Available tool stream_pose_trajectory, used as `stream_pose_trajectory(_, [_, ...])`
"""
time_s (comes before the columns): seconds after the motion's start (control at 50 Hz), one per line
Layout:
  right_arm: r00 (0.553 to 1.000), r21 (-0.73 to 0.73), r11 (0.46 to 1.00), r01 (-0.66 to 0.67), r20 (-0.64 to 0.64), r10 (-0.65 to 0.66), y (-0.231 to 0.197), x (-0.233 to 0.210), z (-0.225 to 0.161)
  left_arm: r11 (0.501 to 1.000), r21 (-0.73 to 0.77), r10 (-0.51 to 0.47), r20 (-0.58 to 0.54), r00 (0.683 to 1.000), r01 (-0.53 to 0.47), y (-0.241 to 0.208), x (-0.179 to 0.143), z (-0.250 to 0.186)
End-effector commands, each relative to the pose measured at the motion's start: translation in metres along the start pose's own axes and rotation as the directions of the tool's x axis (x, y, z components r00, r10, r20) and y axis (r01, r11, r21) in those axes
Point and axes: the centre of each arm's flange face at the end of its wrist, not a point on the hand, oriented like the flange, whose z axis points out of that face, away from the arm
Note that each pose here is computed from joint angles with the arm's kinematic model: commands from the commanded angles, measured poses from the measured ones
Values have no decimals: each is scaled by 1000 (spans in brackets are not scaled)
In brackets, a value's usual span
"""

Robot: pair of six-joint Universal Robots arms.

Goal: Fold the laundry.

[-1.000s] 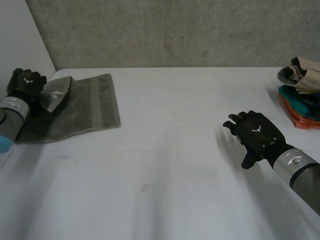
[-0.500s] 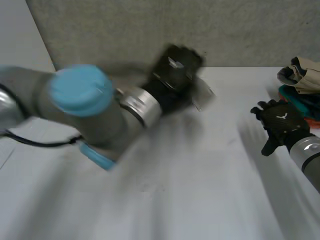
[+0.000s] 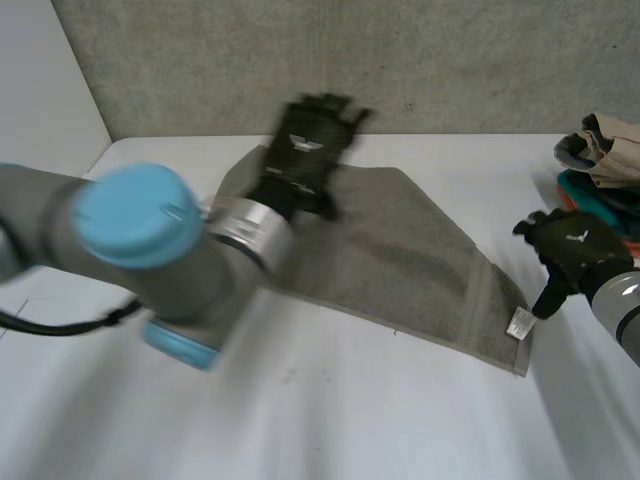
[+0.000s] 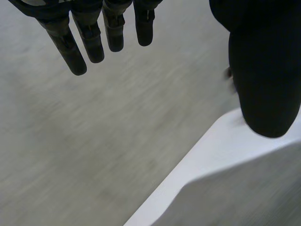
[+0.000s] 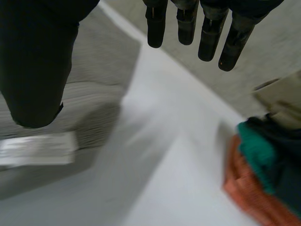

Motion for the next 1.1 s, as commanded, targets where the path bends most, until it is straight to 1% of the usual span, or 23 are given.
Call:
stream_pose_trajectory(0.02, [984, -179, 984, -13, 170, 44, 0, -32, -31, 979, -203, 36, 163, 986, -2, 58, -109, -4])
stream_pose_trajectory(0.04, [983, -180, 984, -8, 180, 41, 1, -36, -31, 968, -250, 23, 151, 988, 16, 77, -122, -4])
stream_pose_trajectory(0.1, [977, -148, 989, 25, 214, 7, 5, -54, -35, 946, -321, -10, 120, 993, 48, 108, -139, -5])
stream_pose_trajectory(0.14, [977, -132, 991, 32, 215, -3, 8, -59, -35, 924, -380, -18, 77, 997, 46, 131, -150, -9])
stream_pose_trajectory(0.18, [979, -119, 992, 37, 205, -12, 12, -62, -35, 915, -404, -6, 33, 999, 18, 142, -152, -11])
stream_pose_trajectory(0.2, [978, -118, 992, 38, 206, -13, 14, -64, -35, 907, -420, 19, -4, 1000, -19, 152, -151, -11])
stream_pose_trajectory(0.28, [975, -130, 991, 42, 223, -12, 26, -72, -33, 901, -424, 78, -50, 996, -92, 174, -149, -6])
stream_pose_trajectory(0.42, [979, -106, 994, 42, 202, -20, 33, -74, -30, 915, -388, 101, -42, 994, -110, 195, -149, 4])
stream_pose_trajectory(0.54, [982, -113, 993, 33, 191, -11, 35, -72, -29, 927, -354, 120, -36, 992, -125, 200, -148, 11])
stream_pose_trajectory(0.68, [990, -127, 991, 32, 141, -14, 36, -66, -28, 934, -335, 114, -43, 993, -122, 207, -141, 18])
stream_pose_trajectory(0.76, [995, -126, 992, 15, 96, -3, 35, -61, -27, 940, -316, 118, -46, 992, -127, 197, -135, 22])
stream_pose_trajectory(0.8, [997, -132, 991, 4, 74, 5, 34, -58, -26, 945, -304, 119, -31, 992, -123, 180, -131, 25])
stream_pose_trajectory(0.84, [999, -143, 989, -24, 36, 29, 33, -53, -25, 947, -305, 108, -1, 994, -103, 166, -132, 25])
stream_pose_trajectory(0.86, [999, -140, 989, -37, 28, 41, 32, -52, -26, 952, -296, 88, 32, 996, -75, 148, -132, 24])
stream_pose_trajectory(0.9, [996, -142, 986, -83, 14, 86, 31, -50, -26, 954, -296, 62, 63, 996, -41, 135, -133, 19])
stream_pose_trajectory(0.96, [993, -142, 983, -117, 15, 121, 31, -50, -26, 961, -276, 31, 95, 995, -4, 103, -132, 8])
stream_pose_trajectory(0.98, [991, -141, 982, -127, 25, 131, 32, -51, -26, 964, -266, 31, 99, 995, -4, 93, -132, 6])
stream_pose_trajectory(1.0, [990, -142, 982, -129, 33, 134, 32, -52, -26, 971, -241, 37, 101, 994, -12, 74, -130, 2])
stream_pose_trajectory(1.1, [987, -133, 982, -131, 72, 141, 32, -56, -25, 981, -190, 48, 109, 993, -26, 35, -126, -10])
